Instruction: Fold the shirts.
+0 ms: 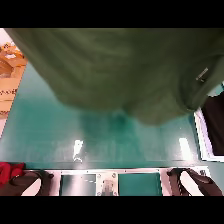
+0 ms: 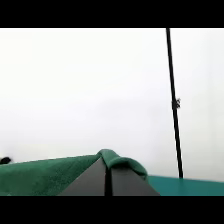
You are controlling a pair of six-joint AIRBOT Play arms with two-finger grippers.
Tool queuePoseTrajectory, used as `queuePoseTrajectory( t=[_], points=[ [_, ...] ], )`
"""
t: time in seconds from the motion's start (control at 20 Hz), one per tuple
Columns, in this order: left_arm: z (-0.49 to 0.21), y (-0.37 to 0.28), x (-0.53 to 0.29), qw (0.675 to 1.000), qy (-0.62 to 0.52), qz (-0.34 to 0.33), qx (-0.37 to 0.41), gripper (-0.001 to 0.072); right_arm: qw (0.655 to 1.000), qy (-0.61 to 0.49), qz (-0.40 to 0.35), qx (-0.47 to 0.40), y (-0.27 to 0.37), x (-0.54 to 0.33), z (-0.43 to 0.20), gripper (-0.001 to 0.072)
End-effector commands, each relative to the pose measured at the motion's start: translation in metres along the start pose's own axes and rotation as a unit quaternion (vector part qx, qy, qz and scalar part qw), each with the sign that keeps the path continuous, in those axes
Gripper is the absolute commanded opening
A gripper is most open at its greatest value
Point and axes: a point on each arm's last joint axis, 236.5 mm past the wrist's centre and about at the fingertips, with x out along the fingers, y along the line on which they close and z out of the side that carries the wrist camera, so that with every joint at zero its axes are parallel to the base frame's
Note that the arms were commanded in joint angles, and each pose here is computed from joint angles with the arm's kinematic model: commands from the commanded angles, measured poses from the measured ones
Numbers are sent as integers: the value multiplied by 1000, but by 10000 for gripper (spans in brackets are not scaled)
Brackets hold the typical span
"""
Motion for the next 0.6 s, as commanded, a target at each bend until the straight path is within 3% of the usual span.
queuePoseTrajectory(
  t=[0.0, 0.2, 0.4, 0.55],
  points=[
    [-60, 10, 58, 995, 86, -26, -38, 21, 997, 71, -16, 35, -39, 31, -43, 20],
    [-199, 5, 156, 957, 233, -90, -145, 21, 975, 177, -48, 123, -116, 81, -143, 21],
    [-377, -35, 231, 901, 372, -121, -186, 21, 927, 293, -87, 217, -190, 110, -282, 21],
    [-474, -77, 259, 871, 430, -135, -197, 22, 886, 352, -118, 276, -232, 117, -372, 21]
  ],
)
